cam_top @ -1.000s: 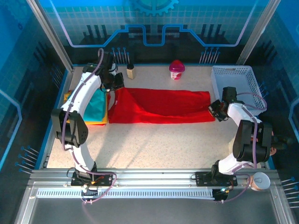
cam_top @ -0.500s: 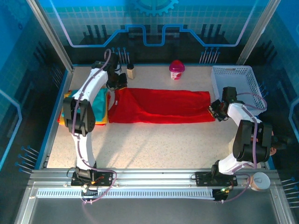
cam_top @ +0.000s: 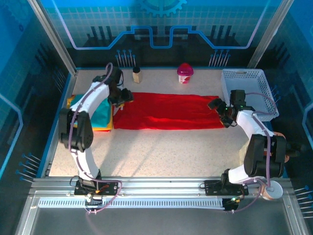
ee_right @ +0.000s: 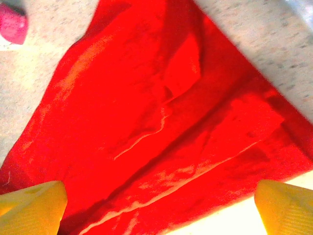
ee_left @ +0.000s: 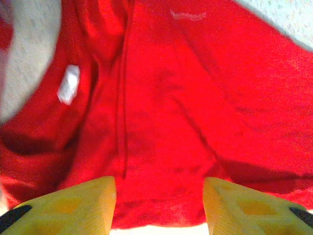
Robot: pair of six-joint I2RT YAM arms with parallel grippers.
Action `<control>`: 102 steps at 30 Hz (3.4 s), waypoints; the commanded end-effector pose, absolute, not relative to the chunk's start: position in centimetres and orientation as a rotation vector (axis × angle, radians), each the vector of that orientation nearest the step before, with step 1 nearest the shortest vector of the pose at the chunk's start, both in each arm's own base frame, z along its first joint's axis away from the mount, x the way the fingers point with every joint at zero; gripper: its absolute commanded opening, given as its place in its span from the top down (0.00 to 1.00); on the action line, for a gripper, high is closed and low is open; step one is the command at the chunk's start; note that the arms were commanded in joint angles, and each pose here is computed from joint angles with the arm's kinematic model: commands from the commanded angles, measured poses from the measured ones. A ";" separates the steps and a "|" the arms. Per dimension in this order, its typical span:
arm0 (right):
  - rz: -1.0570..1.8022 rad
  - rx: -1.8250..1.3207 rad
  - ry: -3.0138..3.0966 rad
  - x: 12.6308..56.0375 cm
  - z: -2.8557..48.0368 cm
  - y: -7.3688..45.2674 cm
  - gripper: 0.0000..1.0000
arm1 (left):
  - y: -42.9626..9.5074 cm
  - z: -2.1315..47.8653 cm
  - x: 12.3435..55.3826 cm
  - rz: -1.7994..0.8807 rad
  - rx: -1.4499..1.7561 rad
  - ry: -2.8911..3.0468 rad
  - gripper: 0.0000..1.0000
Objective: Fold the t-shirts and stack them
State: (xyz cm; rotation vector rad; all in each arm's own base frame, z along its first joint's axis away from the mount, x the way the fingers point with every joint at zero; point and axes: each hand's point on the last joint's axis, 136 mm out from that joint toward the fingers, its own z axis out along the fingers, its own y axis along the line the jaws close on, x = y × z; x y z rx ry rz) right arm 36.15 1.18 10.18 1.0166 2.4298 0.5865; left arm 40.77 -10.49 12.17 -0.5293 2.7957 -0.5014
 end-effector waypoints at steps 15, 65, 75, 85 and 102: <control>0.526 0.777 2.532 32.1 9.9 4.1 0.00 | -13.1 5.9 37.7 -0.632 -0.686 2.753 0.57; 0.468 0.787 2.570 30.9 9.0 3.2 0.01 | -13.8 9.1 44.5 -0.513 -0.556 2.728 1.00; 0.471 0.784 2.573 30.8 9.1 2.9 0.02 | -17.4 9.9 48.6 -0.490 -0.417 2.714 1.00; 0.455 0.790 2.622 30.6 8.4 2.9 0.01 | -20.5 7.1 50.7 -0.398 -0.282 2.774 0.93; 0.385 0.841 2.603 35.9 6.6 2.0 0.02 | -15.7 7.4 41.1 -0.276 -0.354 2.815 0.51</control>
